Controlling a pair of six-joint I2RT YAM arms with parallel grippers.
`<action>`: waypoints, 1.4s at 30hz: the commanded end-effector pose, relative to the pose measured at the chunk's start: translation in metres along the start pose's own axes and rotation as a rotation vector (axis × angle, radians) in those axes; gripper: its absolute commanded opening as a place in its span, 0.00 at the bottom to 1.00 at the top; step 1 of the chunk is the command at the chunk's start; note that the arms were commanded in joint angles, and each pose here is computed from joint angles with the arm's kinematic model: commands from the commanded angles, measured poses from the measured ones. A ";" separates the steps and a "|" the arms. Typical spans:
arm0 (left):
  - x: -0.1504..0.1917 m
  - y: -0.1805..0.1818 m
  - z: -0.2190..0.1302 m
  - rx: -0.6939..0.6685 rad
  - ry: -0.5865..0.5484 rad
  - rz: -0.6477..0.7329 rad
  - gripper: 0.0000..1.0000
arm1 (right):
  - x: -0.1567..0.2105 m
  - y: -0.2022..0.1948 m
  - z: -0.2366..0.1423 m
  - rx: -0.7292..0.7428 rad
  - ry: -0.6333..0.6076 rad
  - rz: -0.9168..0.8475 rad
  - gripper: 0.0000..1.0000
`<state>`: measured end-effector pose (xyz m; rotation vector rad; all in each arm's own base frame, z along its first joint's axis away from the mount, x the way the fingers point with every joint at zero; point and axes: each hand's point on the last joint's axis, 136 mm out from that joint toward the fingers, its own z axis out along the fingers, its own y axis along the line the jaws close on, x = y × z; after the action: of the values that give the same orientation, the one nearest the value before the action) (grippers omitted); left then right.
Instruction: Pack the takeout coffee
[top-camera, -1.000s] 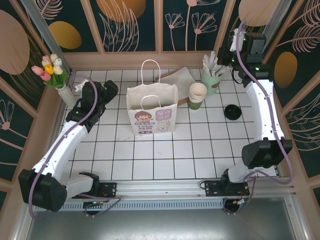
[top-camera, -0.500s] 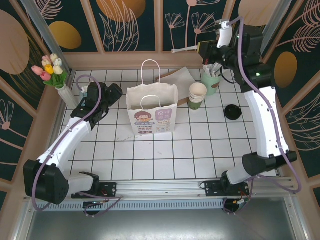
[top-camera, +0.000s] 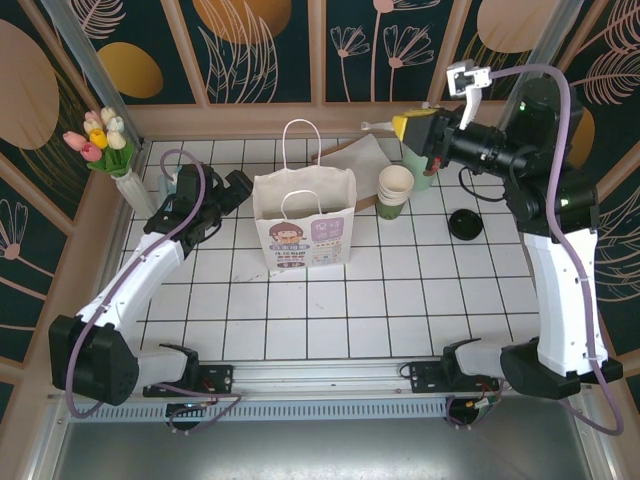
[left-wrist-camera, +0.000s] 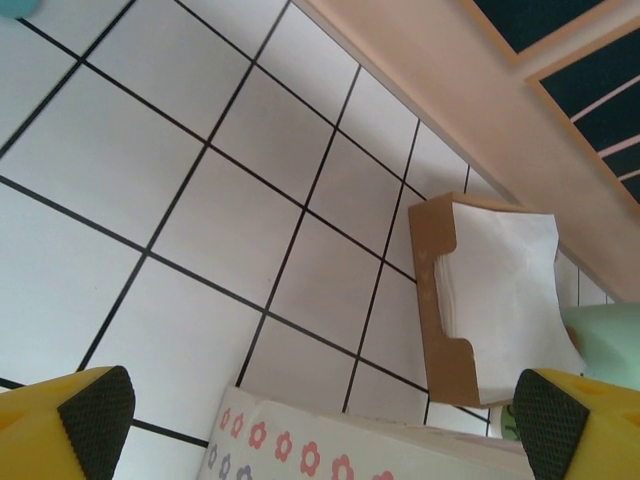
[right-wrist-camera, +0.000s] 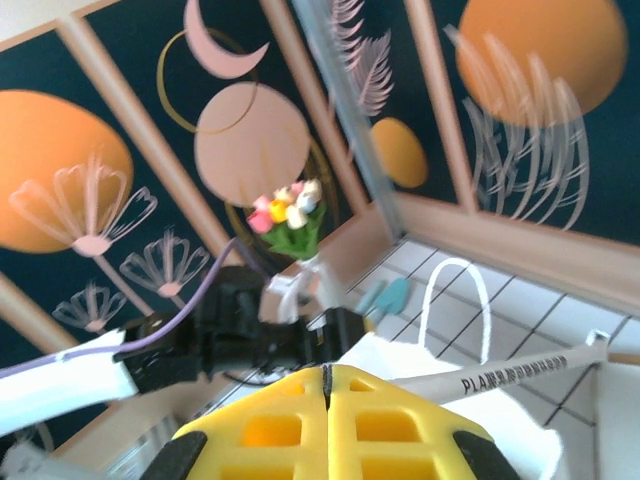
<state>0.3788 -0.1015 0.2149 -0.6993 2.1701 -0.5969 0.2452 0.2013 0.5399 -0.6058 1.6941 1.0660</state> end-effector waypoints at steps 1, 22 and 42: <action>0.011 0.008 0.000 -0.022 0.055 0.038 0.99 | 0.029 0.009 0.016 -0.130 0.115 0.049 0.00; 0.025 0.019 -0.005 -0.020 0.084 0.024 0.98 | 0.121 0.012 0.136 -0.356 0.366 0.044 0.00; 0.024 0.010 -0.008 0.021 0.089 0.041 0.99 | 0.210 -0.082 0.224 -0.175 0.616 0.071 0.00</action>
<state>0.3550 -0.1077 0.1869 -0.6623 2.2853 -0.6163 0.3348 0.3785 0.2872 -1.0581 2.1870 1.2473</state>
